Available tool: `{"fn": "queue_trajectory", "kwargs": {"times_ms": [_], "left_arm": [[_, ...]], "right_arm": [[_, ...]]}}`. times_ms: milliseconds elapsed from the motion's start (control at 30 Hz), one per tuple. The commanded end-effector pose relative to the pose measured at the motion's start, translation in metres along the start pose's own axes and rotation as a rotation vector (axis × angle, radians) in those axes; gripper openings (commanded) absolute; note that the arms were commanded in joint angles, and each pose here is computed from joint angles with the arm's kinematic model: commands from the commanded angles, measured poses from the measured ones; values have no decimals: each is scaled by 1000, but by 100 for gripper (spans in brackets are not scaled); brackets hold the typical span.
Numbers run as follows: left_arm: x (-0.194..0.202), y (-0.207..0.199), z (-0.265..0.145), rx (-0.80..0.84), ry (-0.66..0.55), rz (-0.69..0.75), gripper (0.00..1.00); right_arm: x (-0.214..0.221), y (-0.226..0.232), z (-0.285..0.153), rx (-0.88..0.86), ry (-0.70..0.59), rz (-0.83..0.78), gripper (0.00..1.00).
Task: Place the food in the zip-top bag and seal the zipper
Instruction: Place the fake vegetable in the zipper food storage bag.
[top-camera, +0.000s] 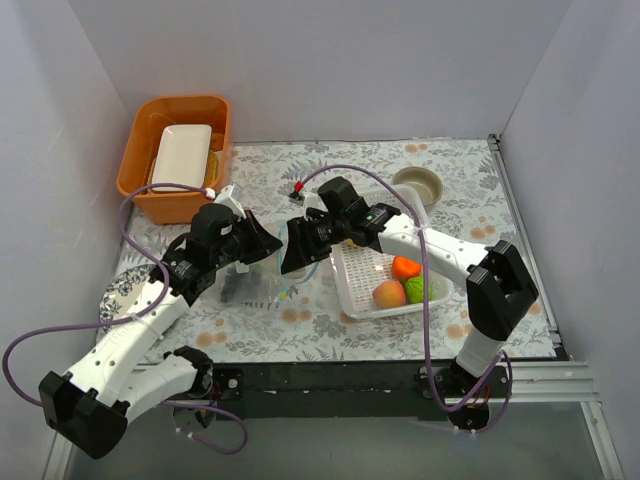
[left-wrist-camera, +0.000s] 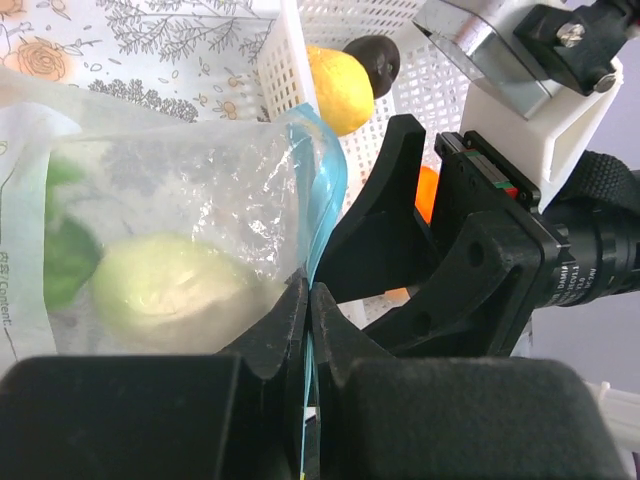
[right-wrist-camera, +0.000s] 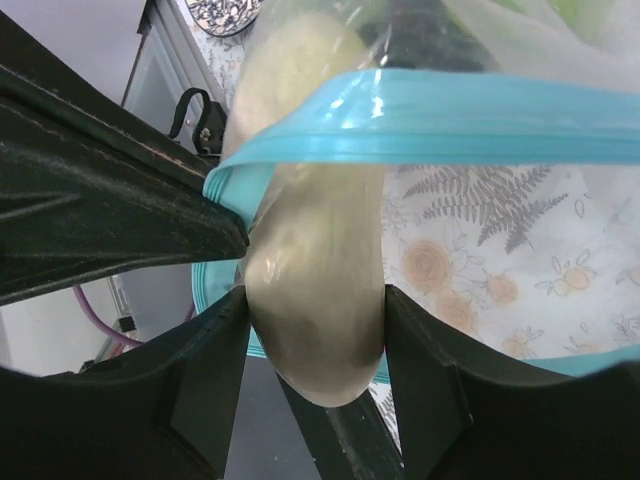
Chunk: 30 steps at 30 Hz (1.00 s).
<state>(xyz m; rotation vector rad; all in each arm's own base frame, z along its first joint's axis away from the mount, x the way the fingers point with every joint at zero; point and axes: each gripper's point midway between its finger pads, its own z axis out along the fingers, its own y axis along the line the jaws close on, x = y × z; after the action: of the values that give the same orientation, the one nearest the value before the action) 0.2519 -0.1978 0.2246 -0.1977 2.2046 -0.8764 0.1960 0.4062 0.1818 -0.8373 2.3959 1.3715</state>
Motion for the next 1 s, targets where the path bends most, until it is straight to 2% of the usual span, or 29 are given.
{"fn": "queue_trajectory", "kwargs": {"times_ms": [0, 67, 300, 433, 567, 600, 733, 967], "left_arm": [[-20, -9, -16, 18, -97, -25, 0], [-25, -10, -22, 18, -128, -36, 0], [-40, -2, -30, -46, -201, -44, 0], [-43, 3, -34, -73, -224, -61, 0], [-56, 8, -49, -105, -317, -115, 0], [-64, 15, -56, -139, -372, -132, 0], [-82, 20, -78, -188, -466, -128, 0], [-65, 20, -59, -171, -378, -118, 0]], "right_arm": [[-17, 25, -16, -78, -71, -74, 64], [-16, 23, -19, -63, -77, -78, 71], [-27, 3, -48, 72, -144, -86, 71], [-32, -28, -79, 220, -208, -37, 72], [-25, -62, -103, 286, -238, 49, 72], [-22, -65, -105, 296, -237, 60, 72], [-11, -63, -105, 260, -213, 69, 70], [-8, -45, -76, 127, -175, 82, 67]]}}
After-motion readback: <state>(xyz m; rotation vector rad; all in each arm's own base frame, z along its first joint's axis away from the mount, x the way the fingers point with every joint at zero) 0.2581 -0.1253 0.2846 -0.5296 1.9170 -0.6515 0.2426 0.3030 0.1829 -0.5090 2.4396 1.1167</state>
